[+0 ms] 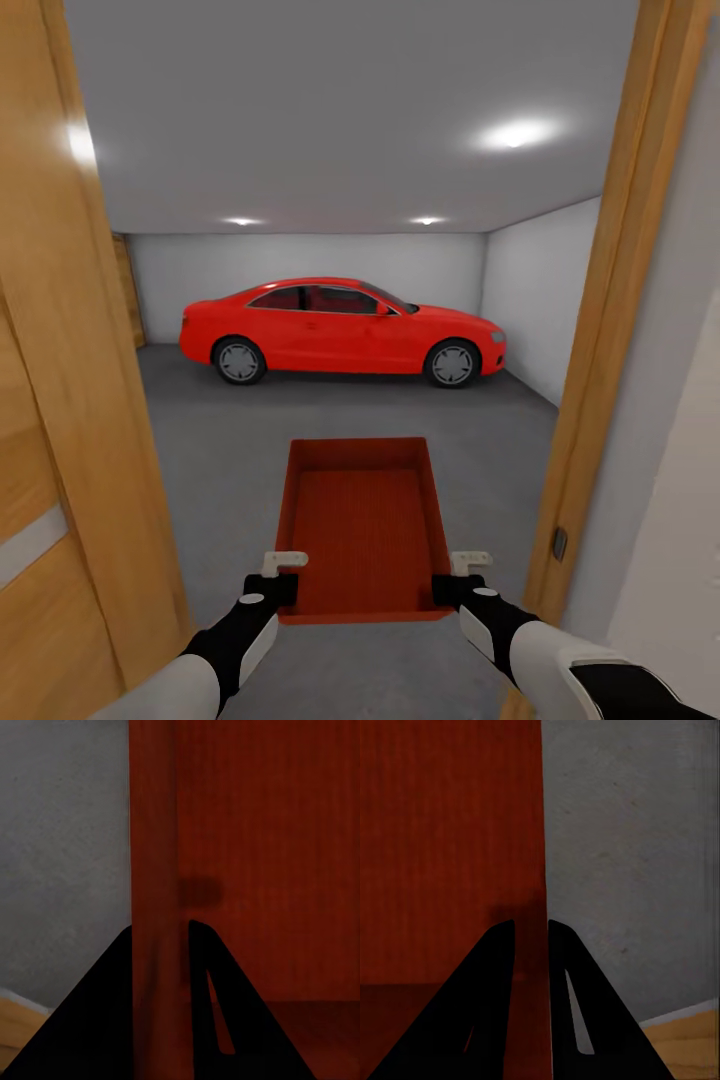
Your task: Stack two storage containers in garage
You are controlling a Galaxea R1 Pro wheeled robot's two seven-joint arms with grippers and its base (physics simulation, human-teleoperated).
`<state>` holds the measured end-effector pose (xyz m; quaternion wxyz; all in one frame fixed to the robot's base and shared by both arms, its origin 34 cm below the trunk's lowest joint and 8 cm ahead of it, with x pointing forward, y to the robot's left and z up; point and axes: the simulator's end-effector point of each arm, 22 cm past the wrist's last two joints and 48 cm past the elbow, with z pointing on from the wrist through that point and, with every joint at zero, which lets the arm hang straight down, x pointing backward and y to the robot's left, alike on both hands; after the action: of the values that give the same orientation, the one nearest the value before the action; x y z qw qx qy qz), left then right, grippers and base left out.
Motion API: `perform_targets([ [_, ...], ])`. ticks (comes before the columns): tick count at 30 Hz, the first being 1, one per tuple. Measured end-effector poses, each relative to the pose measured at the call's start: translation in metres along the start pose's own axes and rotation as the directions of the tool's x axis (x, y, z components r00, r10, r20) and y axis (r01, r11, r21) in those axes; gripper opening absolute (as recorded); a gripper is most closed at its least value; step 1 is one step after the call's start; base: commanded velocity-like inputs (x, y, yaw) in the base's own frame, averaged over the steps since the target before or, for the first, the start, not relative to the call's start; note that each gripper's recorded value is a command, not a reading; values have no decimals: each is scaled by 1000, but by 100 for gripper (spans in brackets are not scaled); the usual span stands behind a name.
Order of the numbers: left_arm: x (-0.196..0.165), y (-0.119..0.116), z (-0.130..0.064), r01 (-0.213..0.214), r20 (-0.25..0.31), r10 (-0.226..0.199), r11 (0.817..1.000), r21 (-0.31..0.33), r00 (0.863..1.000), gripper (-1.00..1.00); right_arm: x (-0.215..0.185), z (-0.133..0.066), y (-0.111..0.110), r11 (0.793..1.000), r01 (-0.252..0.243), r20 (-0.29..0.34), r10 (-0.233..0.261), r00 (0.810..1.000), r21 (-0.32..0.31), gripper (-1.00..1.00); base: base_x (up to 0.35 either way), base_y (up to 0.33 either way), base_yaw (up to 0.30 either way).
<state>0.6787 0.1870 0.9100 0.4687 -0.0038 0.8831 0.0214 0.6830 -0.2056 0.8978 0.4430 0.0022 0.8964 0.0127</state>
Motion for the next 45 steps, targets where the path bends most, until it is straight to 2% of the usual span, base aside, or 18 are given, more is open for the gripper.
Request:
perform_targets([
  [9, -2, 0, -1, 0, 3, 0, 1000, 0, 1000, -100, -2, -1, 0, 1000, 0, 3, 0, 1000, 0, -100, 0, 0, -137],
  [39, -1, 0, -1, -4, 2, 4, 1000, 2, 1000, -100, -1, -1, 0, 1000, 5, 1, -5, 1000, 0, -100, 26, 20, -2],
  [45, -1, 0, -1, -5, 3, 5, 1000, 3, 1000, -100, -1, -1, 0, 1000, 3, 2, -3, 1000, -1, -100, 151, 0, 0],
])
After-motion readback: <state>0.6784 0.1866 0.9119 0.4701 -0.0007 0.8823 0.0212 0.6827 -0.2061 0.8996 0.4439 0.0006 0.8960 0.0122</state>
